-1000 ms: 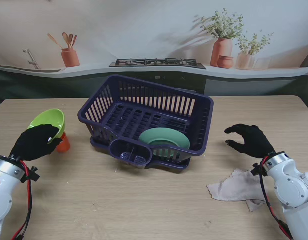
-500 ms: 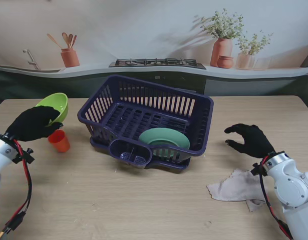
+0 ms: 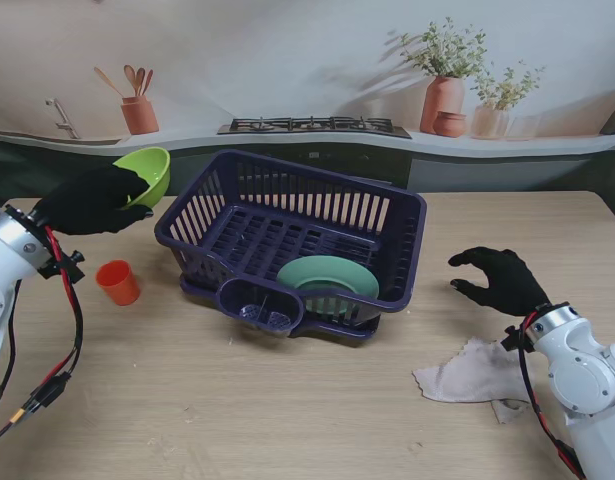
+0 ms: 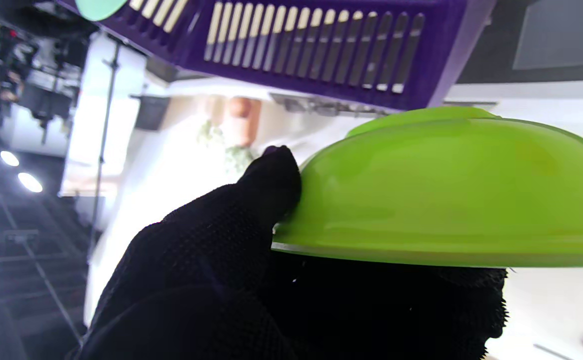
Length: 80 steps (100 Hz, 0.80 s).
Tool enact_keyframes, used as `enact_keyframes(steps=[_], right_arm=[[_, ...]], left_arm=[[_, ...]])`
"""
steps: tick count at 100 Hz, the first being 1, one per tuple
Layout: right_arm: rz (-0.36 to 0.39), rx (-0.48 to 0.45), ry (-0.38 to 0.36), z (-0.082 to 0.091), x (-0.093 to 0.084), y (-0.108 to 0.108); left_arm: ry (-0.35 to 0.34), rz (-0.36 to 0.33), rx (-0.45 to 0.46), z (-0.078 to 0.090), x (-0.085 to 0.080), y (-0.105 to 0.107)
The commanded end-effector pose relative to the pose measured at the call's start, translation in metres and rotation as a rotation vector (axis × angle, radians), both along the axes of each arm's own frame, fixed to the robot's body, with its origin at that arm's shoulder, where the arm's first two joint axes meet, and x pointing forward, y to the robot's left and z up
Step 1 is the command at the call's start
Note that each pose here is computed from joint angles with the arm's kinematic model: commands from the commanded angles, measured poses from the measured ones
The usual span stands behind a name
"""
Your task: Clear dishes and wipe the table
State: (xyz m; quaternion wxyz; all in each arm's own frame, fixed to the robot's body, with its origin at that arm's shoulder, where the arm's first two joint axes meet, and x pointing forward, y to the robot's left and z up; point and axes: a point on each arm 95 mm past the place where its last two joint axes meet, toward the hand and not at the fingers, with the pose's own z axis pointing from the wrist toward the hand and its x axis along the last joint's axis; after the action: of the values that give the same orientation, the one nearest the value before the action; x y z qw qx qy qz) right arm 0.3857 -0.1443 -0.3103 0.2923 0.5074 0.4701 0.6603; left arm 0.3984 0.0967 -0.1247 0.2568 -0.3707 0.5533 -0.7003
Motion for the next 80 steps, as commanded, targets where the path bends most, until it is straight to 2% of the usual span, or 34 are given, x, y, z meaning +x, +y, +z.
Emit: enact_keyframes(steps=[1,41,80], right_arm=[[0.006,-0.003,0.010,-0.001,-0.002,0.002],[0.007,-0.001,0.017,-0.002,-0.003,0.003],[0.018,0.008,0.002,-0.001,-0.003,0.001]], left_arm=[[-0.017,-0.027,0.015,0.016,0.003,-0.009],[0.073,-0.115,0.043,0.039,0.031,-0.061],[0.175,-0.169,0.077,0.036,0.055,-0.105]])
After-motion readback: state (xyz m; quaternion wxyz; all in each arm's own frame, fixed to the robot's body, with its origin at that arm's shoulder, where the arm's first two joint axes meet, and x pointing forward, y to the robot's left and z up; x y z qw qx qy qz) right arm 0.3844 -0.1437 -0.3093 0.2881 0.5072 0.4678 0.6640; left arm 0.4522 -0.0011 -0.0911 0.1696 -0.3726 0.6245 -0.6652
